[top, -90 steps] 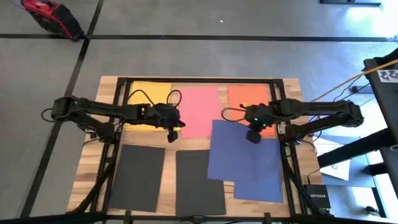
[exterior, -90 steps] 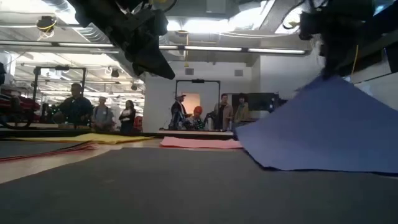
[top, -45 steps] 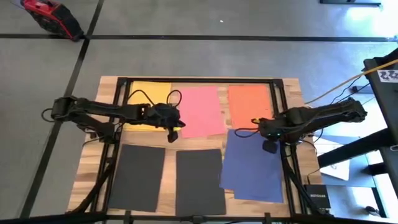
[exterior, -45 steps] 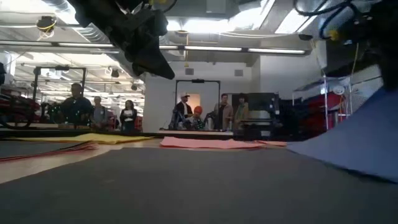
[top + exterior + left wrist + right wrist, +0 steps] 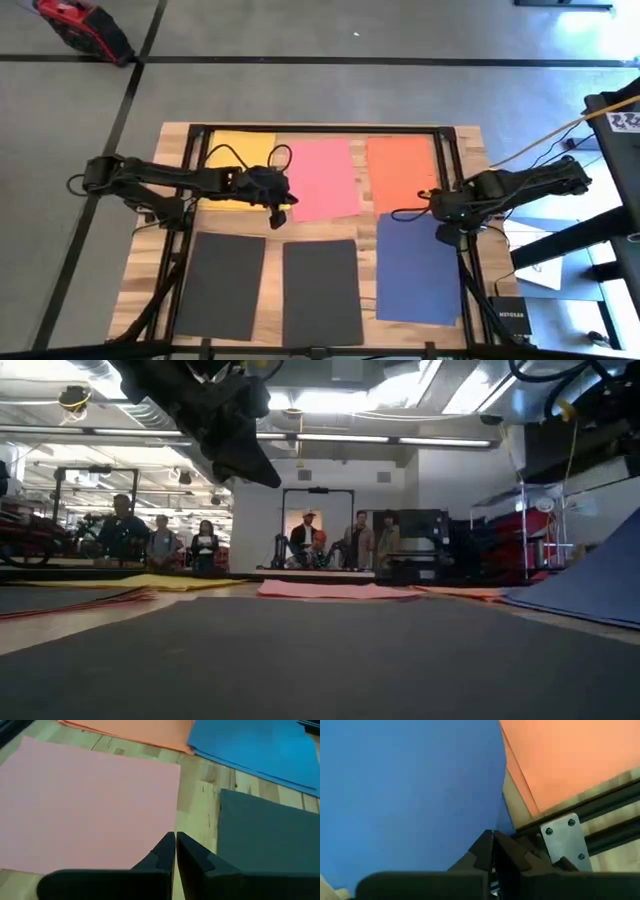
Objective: Organize paper
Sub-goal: Stack the blue paper on the top of the blue paper
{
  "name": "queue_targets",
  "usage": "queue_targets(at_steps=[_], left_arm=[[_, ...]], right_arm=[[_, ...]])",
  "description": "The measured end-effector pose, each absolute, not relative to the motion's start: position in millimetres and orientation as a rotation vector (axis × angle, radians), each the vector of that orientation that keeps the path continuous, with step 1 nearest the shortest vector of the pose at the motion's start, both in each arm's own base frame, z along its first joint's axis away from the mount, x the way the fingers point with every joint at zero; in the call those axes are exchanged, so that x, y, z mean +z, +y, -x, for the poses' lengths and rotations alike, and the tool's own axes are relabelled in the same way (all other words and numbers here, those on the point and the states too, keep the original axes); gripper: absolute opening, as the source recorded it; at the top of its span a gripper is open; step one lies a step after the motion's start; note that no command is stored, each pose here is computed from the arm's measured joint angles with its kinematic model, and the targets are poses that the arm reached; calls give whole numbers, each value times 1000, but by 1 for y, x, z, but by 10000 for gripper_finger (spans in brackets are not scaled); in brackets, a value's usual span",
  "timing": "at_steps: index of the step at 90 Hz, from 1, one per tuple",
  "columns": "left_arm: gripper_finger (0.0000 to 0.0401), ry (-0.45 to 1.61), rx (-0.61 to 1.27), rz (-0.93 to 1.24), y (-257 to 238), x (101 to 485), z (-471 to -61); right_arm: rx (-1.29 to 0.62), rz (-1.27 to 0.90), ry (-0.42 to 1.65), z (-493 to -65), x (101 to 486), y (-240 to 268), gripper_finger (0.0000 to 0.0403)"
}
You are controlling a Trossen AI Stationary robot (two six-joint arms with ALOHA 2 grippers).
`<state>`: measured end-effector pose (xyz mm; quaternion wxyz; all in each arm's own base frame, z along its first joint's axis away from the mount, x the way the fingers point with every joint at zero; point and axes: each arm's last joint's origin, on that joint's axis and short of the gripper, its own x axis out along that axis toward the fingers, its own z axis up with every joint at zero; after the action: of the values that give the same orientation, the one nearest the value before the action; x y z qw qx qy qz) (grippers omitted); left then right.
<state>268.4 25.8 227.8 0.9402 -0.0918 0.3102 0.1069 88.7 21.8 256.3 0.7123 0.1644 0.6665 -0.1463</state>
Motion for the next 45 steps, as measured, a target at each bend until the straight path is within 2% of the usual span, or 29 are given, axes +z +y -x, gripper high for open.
queue_targets(at_steps=[45], left_arm=[[0, 639, 216, 181, 26, 227, -268]], right_arm=[[-307, -449, 1458, -97, 254, 25, 0]])
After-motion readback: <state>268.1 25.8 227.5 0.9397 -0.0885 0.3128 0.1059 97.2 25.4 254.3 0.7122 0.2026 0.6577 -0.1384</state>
